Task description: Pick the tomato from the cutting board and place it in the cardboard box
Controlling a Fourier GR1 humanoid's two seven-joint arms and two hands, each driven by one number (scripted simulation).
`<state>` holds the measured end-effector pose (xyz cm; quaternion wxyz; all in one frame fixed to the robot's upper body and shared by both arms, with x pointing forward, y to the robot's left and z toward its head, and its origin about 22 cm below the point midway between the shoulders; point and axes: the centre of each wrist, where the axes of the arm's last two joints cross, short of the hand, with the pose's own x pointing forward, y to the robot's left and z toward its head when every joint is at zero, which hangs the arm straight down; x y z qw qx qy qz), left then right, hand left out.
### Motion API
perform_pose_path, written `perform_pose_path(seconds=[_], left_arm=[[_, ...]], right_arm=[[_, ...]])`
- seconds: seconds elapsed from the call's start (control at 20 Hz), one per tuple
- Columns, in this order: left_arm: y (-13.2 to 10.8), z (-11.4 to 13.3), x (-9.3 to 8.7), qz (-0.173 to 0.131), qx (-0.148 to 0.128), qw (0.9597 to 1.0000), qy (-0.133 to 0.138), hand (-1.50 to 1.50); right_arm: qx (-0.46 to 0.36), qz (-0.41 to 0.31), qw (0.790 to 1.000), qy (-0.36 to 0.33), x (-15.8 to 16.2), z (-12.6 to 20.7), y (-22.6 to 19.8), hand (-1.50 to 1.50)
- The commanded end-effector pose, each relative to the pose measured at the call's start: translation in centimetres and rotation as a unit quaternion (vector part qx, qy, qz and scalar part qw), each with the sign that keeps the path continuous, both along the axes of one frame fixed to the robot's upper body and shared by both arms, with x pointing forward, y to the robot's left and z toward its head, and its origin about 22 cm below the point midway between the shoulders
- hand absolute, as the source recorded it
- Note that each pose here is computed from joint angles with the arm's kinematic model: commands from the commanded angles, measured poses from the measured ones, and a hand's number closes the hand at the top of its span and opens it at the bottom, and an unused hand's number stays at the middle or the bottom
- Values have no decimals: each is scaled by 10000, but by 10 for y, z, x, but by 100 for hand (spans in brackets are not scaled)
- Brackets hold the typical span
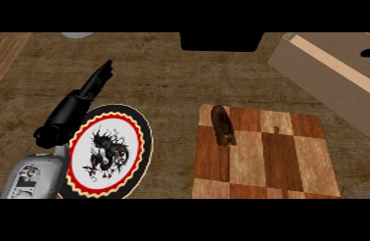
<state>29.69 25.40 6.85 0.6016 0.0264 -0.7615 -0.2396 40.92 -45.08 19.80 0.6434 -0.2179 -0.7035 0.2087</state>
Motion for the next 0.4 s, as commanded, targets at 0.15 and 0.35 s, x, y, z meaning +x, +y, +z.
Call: perform_pose_path(seconds=[0.15, 0.35], left_arm=[[1, 11, 2, -40, 16, 10000, -60, 0], [-5, 3, -2, -51, 9, 10000, -61, 0]], right_arm=[[2065, -965, 9721, -550, -26, 3, -39, -150], [2242, -1324, 9620, -818, -44, -16, -58, -150]])
